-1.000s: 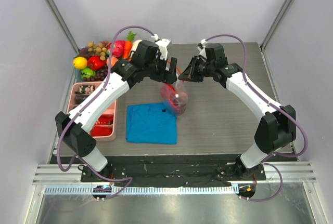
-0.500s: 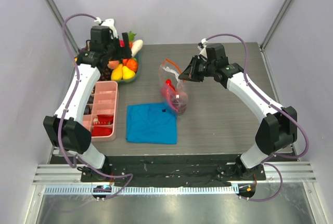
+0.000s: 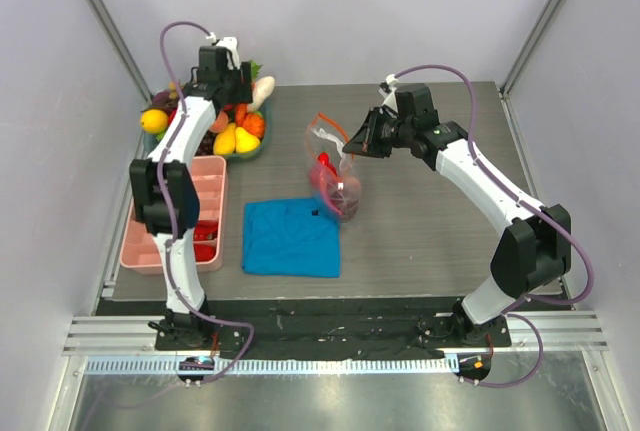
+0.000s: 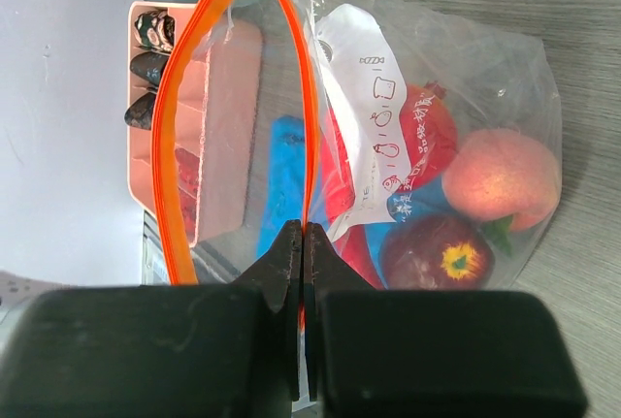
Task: Place the food in the zip-top bag and seal the zipper
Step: Pick up the fake vegetable from the bin.
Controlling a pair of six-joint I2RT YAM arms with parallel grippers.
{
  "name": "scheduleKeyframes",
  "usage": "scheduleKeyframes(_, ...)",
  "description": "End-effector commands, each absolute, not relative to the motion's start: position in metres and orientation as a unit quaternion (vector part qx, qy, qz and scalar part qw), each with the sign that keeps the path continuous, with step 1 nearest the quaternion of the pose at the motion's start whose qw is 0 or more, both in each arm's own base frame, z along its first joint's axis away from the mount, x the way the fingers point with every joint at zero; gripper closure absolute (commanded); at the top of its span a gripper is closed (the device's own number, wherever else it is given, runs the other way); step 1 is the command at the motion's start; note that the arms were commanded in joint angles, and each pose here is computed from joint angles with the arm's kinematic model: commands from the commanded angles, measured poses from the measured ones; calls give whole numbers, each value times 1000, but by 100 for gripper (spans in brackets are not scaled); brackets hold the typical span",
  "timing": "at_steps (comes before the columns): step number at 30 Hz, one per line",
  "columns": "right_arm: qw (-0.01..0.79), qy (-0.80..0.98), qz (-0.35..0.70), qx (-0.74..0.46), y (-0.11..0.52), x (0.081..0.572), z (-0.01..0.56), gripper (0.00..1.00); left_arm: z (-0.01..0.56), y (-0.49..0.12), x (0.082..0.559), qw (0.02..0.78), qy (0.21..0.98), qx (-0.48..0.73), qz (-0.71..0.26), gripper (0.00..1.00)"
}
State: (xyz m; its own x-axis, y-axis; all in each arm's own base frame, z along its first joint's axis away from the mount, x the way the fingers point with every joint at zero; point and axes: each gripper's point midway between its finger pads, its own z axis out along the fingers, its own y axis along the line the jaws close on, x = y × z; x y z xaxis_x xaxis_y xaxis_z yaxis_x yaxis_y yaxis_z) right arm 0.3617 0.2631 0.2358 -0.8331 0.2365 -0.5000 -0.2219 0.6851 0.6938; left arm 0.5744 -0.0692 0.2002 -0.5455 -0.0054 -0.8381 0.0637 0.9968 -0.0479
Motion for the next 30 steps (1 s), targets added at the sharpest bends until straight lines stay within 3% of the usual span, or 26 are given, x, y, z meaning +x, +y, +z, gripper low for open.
scheduleKeyframes(1, 326, 851, 411, -20, 267, 363, 266, 99, 243, -74, 623, 553, 832, 43, -34, 35)
scheduleKeyframes(18, 319, 855, 409, -15, 268, 367, 259, 99, 199, -76, 659, 557, 827, 77, -12, 36)
scheduleKeyframes(30, 317, 857, 406, -14, 269, 369, 255, 99, 188, -85, 658, 548, 831, 94, -9, 52)
